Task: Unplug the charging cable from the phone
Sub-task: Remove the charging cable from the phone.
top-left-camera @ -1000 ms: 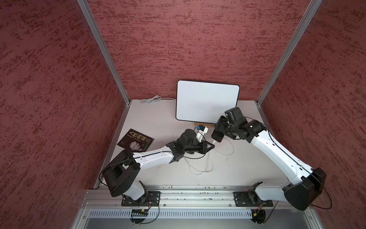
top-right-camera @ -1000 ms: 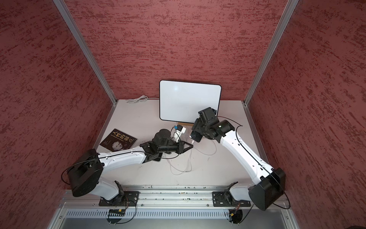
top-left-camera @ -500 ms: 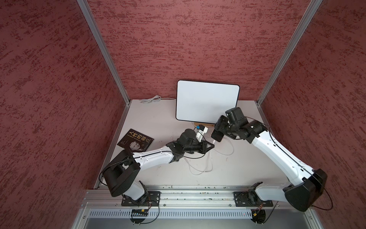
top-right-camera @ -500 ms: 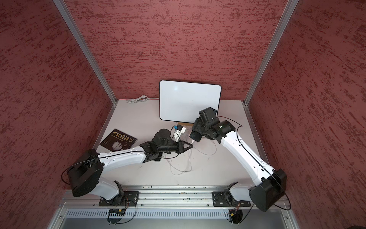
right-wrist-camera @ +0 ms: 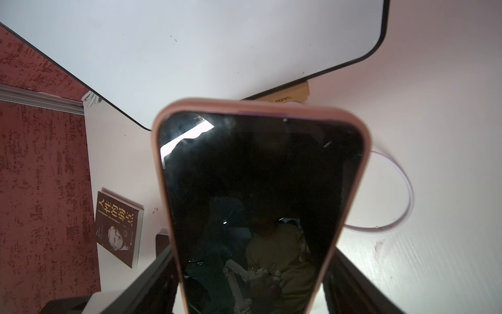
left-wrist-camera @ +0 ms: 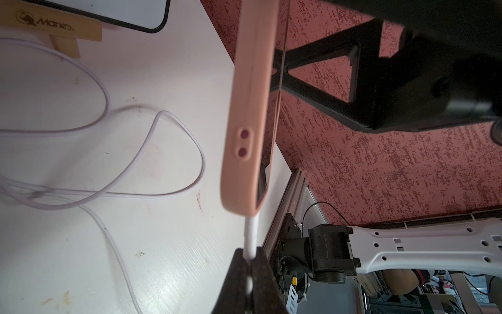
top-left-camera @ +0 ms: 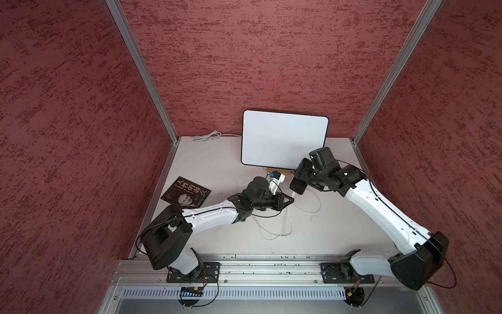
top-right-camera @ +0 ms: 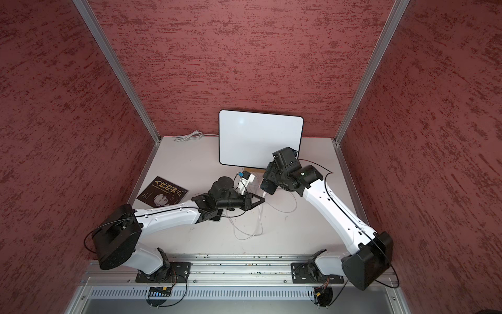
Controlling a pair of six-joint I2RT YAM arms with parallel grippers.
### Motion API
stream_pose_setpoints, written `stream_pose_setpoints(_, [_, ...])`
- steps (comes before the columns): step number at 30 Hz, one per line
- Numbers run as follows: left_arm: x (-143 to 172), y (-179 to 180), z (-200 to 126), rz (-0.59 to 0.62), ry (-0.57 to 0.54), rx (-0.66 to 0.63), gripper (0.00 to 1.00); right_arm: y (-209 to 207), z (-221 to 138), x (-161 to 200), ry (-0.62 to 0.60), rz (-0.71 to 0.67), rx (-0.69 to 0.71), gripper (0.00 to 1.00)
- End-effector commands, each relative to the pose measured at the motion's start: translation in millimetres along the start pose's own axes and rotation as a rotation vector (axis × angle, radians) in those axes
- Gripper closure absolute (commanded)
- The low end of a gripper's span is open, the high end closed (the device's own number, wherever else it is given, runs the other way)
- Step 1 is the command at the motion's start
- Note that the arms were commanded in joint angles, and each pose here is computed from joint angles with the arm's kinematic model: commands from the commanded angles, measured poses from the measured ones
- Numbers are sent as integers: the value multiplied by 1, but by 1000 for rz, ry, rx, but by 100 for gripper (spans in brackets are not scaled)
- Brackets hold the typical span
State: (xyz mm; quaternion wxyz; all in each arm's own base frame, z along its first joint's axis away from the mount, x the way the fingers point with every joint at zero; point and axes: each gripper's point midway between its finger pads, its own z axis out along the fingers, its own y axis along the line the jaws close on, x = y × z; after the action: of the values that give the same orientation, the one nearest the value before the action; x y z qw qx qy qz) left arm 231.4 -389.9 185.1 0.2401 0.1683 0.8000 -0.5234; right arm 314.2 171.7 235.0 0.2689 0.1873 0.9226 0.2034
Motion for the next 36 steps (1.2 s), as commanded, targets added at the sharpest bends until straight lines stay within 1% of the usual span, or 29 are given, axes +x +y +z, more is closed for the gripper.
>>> stream_pose_setpoints(1, [-2, 0, -4, 20, -13, 3, 100, 23, -16, -9, -37, 3, -85, 70])
stream_pose_setpoints(6, [-3, 0, -4, 20, -16, 3, 100, 25, -18, -11, -40, 5, -90, 72])
stream_pose_setpoints(20, [0, 1, -5, 17, -12, 1, 100, 28, -22, -17, -62, -5, -84, 72])
stream_pose_setpoints(36, [-2, -4, -6, 28, -11, 13, 100, 30, -18, -19, -55, -16, -77, 74])
